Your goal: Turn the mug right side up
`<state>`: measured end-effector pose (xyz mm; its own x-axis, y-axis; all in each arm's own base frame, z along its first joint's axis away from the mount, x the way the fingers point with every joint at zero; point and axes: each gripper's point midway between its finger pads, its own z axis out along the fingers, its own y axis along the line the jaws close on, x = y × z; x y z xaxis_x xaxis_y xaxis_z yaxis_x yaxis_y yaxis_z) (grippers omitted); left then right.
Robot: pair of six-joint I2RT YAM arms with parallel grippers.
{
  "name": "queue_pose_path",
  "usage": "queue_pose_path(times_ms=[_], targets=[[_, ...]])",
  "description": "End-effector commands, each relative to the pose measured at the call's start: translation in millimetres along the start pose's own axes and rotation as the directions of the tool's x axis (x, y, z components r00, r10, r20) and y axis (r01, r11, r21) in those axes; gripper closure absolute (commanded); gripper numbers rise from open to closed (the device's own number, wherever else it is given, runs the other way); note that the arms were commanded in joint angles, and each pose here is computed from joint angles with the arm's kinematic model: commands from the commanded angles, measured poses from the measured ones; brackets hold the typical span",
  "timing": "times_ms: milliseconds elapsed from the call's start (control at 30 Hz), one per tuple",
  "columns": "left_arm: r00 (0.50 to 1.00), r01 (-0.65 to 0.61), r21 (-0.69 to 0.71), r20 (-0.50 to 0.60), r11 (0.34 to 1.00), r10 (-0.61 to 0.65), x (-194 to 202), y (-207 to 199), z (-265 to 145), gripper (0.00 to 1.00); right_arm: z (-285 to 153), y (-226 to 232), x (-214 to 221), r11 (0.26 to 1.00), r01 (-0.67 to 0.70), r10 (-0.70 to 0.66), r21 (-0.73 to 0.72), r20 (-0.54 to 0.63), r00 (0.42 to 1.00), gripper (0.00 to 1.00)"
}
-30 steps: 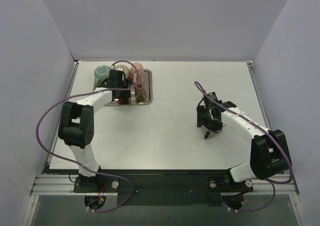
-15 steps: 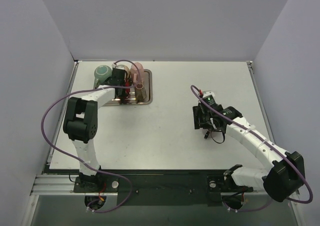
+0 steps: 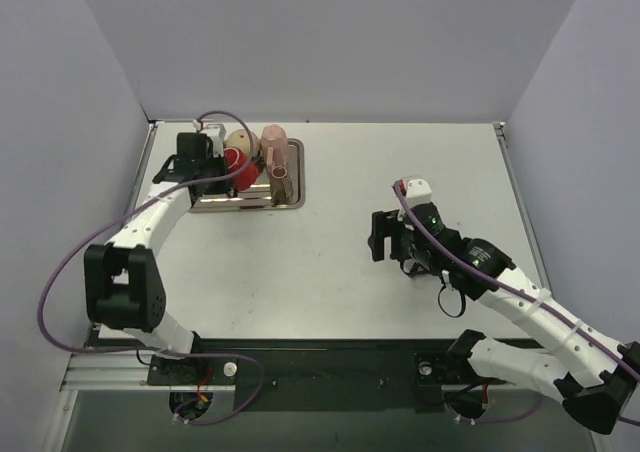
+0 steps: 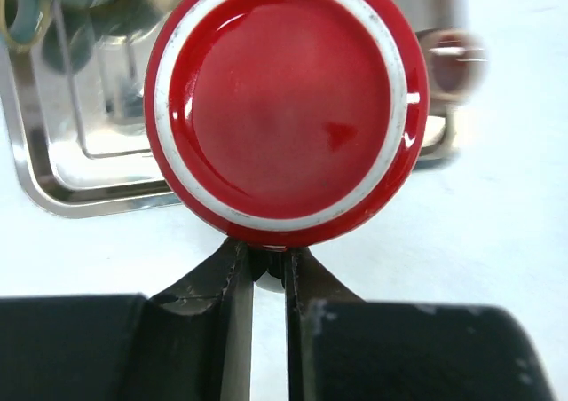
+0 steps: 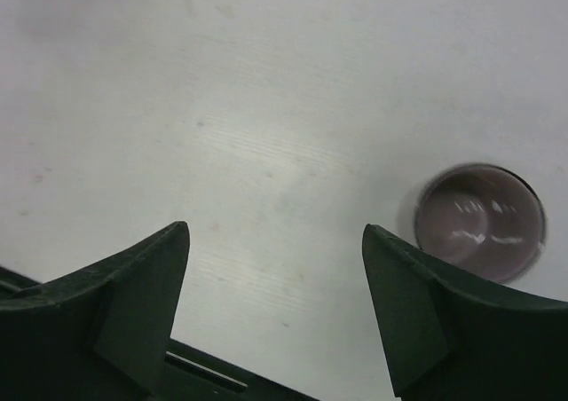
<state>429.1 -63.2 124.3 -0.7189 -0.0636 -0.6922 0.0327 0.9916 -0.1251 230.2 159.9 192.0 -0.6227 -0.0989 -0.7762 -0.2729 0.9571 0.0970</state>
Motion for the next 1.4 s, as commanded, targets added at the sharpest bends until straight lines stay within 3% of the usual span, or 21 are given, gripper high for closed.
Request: queue_pose_path(times_ms=[0, 33, 167, 300, 533, 700, 767, 800, 867, 900, 933, 967, 1000, 1033, 1067, 1133, 1233, 1367], targets=[[0.966, -0.092, 0.388, 0.260, 0.917, -0.013, -71.4, -79.9, -127.5, 1.00, -15.3, 73.6, -56.7, 0.965, -0.030, 0.098, -0.261, 0.251, 0.963, 0.25], [0.968, -0.110, 0.456, 0.251, 0.883, -0.009, -66.2, -93.3, -141.6, 1.00, -24.3, 102.4, -77.8, 0.925, -0.031, 0.161, -0.378, 0.318, 0.935, 0.23], [0.973, -0.149, 0.667, 0.229, 0.730, -0.010, -44.1, -139.5, -209.9, 1.00, -47.0, 163.6, -124.4, 0.773, -0.019, 0.336, -0.635, 0.383, 0.860, 0.23], [0.977, -0.158, 0.780, 0.214, 0.606, -0.020, -32.5, -163.4, -257.0, 1.00, -66.1, 192.8, -164.4, 0.682, -0.001, 0.439, -0.732, 0.407, 0.801, 0.23], [0.988, -0.142, 0.856, 0.156, 0.497, 0.014, -8.3, -182.8, -276.9, 1.00, -73.7, 200.5, -189.2, 0.660, 0.027, 0.489, -0.751, 0.456, 0.744, 0.28], [0.989, -0.148, 0.906, 0.134, 0.396, 0.063, 9.2, -200.5, -284.8, 1.00, -72.2, 200.9, -198.9, 0.654, 0.022, 0.519, -0.756, 0.470, 0.714, 0.44], [0.986, -0.162, 0.925, 0.138, 0.343, 0.091, 17.1, -210.5, -292.6, 1.00, -68.0, 205.0, -201.3, 0.640, 0.015, 0.529, -0.768, 0.455, 0.717, 0.60], [0.985, -0.166, 0.930, 0.141, 0.328, 0.098, 19.0, -211.8, -293.6, 1.00, -66.0, 205.5, -202.0, 0.633, 0.011, 0.533, -0.774, 0.445, 0.720, 0.79], [0.983, -0.183, 0.913, 0.160, 0.365, 0.092, 14.8, -209.4, -286.4, 1.00, -59.9, 197.2, -200.9, 0.657, -0.013, 0.523, -0.754, 0.444, 0.728, 1.00], [0.981, -0.193, 0.894, 0.161, 0.404, 0.112, 19.2, -203.8, -277.1, 0.74, -56.9, 193.0, -199.1, 0.678, -0.023, 0.508, -0.735, 0.446, 0.737, 1.00], [0.975, -0.221, 0.837, 0.195, 0.501, 0.105, 9.6, -195.5, -261.1, 0.49, -45.7, 179.8, -191.7, 0.735, -0.049, 0.465, -0.676, 0.450, 0.762, 1.00], [0.969, -0.246, 0.793, 0.206, 0.557, 0.134, 12.1, -186.8, -250.3, 0.18, -44.1, 167.9, -192.6, 0.782, -0.063, 0.434, -0.620, 0.469, 0.769, 1.00], [0.966, -0.250, 0.677, 0.228, 0.692, 0.125, 1.7, -167.9, -226.5, 0.15, -20.7, 151.6, -168.7, 0.865, -0.063, 0.318, -0.498, 0.447, 0.836, 1.00], [0.964, -0.251, 0.611, 0.230, 0.751, 0.135, 0.4, -155.8, -212.2, 0.15, -18.0, 139.9, -171.4, 0.901, -0.068, 0.280, -0.429, 0.455, 0.845, 1.00], [0.958, -0.249, 0.489, 0.251, 0.836, 0.138, -8.7, -135.7, -194.6, 0.15, -6.2, 124.6, -152.0, 0.944, -0.041, 0.179, -0.327, 0.403, 0.897, 1.00], [0.945, -0.259, 0.329, 0.281, 0.908, 0.168, -18.6, -109.8, -170.3, 0.14, 18.2, 99.2, -117.9, 0.983, -0.006, 0.060, -0.183, 0.291, 0.955, 1.00], [0.937, -0.280, 0.205, 0.273, 0.938, 0.220, -19.6, -91.4, -133.6, 0.13, 54.8, 69.1, -67.5, 0.998, 0.028, -0.023, -0.057, 0.089, 0.996, 1.00], [0.921, -0.370, 0.193, 0.202, 0.909, 0.332, -14.1, -93.5, -79.6, 0.13, 82.8, 40.5, -8.9, 0.998, 0.053, -0.048, 0.028, -0.168, 0.985, 1.00]])
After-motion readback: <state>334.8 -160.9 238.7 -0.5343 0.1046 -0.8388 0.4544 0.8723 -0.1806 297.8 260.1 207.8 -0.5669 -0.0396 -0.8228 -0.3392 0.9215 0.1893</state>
